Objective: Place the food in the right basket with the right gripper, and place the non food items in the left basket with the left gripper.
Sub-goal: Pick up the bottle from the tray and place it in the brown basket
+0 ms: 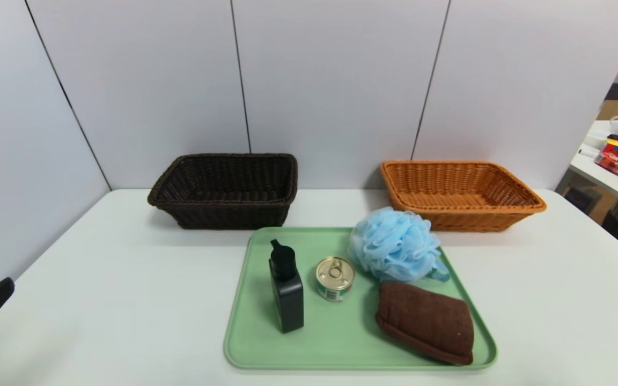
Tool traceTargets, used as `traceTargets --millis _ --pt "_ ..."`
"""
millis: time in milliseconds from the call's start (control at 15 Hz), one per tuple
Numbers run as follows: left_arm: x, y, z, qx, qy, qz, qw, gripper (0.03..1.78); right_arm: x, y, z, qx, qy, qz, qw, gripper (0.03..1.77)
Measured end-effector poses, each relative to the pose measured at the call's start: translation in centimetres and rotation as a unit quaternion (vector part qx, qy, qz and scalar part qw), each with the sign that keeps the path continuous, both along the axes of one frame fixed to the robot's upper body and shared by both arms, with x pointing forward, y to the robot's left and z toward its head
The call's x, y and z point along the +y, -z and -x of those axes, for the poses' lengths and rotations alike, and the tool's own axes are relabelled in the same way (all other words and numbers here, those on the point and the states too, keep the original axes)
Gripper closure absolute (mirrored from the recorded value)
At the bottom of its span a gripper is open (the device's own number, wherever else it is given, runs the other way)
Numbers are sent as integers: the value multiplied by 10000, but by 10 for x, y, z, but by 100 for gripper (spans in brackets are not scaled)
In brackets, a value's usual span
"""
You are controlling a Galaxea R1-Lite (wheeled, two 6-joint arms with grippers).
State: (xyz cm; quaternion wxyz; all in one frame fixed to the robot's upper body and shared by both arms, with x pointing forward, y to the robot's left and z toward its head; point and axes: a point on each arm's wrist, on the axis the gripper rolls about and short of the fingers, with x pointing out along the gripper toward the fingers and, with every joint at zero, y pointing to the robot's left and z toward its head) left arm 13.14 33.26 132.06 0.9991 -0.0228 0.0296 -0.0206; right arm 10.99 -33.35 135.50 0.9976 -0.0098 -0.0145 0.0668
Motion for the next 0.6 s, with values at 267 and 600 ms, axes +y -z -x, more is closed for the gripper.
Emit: traceTargets --millis 267,600 --pt "-1 -2 -26 24 83 -7 10000 12 2 1 -26 472 -176 27 9987 10" --pt "-9 14 -52 -52 526 -12 9986 12 7 12 -41 577 -593 69 9965 10"
